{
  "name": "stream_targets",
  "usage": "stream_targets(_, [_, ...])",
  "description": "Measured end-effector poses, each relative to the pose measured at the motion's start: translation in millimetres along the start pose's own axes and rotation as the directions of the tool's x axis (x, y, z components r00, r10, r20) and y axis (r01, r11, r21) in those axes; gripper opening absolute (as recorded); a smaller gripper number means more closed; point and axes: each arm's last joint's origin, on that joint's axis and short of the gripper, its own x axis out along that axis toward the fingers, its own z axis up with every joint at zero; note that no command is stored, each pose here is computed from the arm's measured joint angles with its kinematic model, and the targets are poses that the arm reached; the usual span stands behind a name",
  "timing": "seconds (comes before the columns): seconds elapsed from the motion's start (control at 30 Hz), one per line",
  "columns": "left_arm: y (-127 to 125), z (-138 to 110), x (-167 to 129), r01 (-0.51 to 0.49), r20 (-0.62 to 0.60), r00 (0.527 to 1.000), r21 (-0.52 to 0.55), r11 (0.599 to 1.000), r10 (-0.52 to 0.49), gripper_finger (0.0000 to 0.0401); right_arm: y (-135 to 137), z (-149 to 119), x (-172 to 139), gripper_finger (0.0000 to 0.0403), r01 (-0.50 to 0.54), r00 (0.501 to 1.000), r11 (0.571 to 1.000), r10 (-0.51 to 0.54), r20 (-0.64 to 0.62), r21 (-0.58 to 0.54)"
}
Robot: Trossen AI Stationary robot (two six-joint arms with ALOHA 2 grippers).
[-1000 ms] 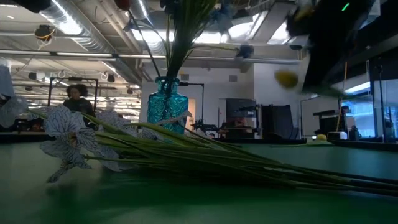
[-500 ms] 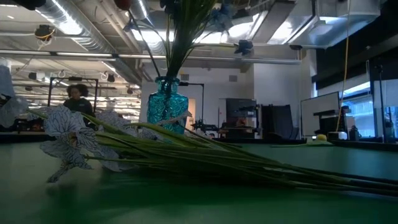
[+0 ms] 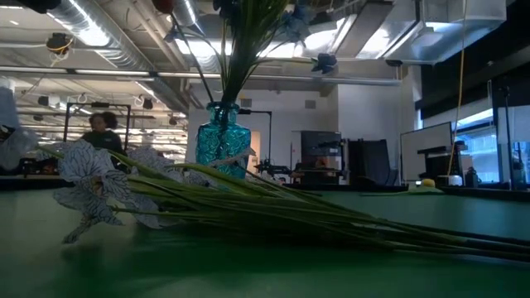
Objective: Sort flowers into vase by color
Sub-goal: Put the yellow flower into the purple vase
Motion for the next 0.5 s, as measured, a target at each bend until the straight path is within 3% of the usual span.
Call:
stream_targets(0.2, [0.0,0.1,0.0,0.0,0.001,1.0,0.0,1.0,0.0,0.0185,3.3,-1.0,-5.6,0.0004,-0.099,0.995,0.995,0.099,-0.013,0.027])
stream_targets(0.33, [0.0,0.2,0.0,0.001,0.002,1.0,0.0,1.0,-0.001,0.0185,4.9,5.6,-2.0,0.0004,-0.154,0.987,0.984,0.15,0.049,0.085])
stream_targets(0.5, [0.0,0.2,0.0,0.001,0.002,1.0,0.0,1.0,-0.001,0.0185,8.1,14.0,12.5,0.0004,-0.301,0.951,0.941,0.284,0.12,0.155])
